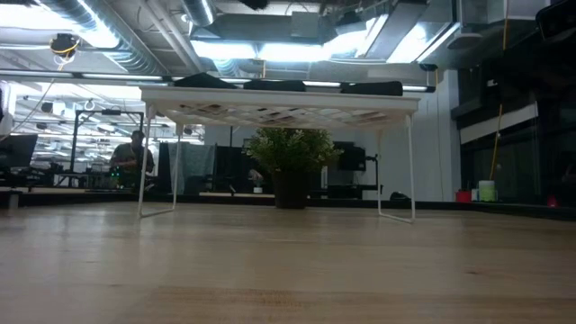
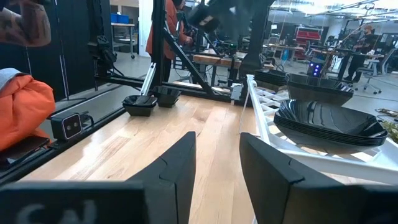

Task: Pick & Place Mini shaped plates
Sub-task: Stack the black distorted square plate on top of the black distorted square plate on the shelf

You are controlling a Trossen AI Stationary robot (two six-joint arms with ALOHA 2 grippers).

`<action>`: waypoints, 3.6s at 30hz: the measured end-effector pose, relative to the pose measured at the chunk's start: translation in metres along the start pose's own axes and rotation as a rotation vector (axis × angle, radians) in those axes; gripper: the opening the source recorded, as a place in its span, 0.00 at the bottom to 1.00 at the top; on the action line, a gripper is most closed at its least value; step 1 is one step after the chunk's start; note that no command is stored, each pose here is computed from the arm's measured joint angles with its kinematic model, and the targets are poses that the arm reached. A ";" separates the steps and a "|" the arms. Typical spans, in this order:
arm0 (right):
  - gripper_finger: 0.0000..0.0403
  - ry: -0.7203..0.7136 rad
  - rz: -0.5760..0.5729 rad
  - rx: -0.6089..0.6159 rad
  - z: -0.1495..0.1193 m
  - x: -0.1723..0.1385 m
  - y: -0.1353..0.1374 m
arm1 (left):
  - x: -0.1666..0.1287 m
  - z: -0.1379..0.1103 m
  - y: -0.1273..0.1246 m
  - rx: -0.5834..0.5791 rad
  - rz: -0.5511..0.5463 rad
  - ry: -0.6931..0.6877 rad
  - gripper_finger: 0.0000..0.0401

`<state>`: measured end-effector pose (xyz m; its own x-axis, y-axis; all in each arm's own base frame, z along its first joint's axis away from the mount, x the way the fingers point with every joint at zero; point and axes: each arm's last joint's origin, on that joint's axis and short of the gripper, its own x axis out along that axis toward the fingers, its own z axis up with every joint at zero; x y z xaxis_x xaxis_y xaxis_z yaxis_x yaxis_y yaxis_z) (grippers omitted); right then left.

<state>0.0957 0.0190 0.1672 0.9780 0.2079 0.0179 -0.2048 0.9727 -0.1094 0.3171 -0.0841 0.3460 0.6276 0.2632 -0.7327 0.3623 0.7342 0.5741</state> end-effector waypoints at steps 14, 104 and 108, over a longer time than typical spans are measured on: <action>0.31 0.000 0.000 0.000 0.000 0.000 0.000 | -0.034 0.004 -0.057 -0.122 -0.128 0.055 0.15; 0.31 0.000 0.000 0.000 0.000 0.000 0.000 | -0.053 0.013 -0.295 -1.016 -0.321 0.526 0.32; 0.31 0.000 0.000 0.000 0.000 0.000 0.000 | -0.053 0.013 -0.296 -1.014 -0.322 0.526 0.37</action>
<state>0.0957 0.0189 0.1673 0.9781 0.2075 0.0181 -0.2043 0.9727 -0.1098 0.1854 -0.3233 0.2200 0.1616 0.0266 -0.9865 -0.4082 0.9119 -0.0422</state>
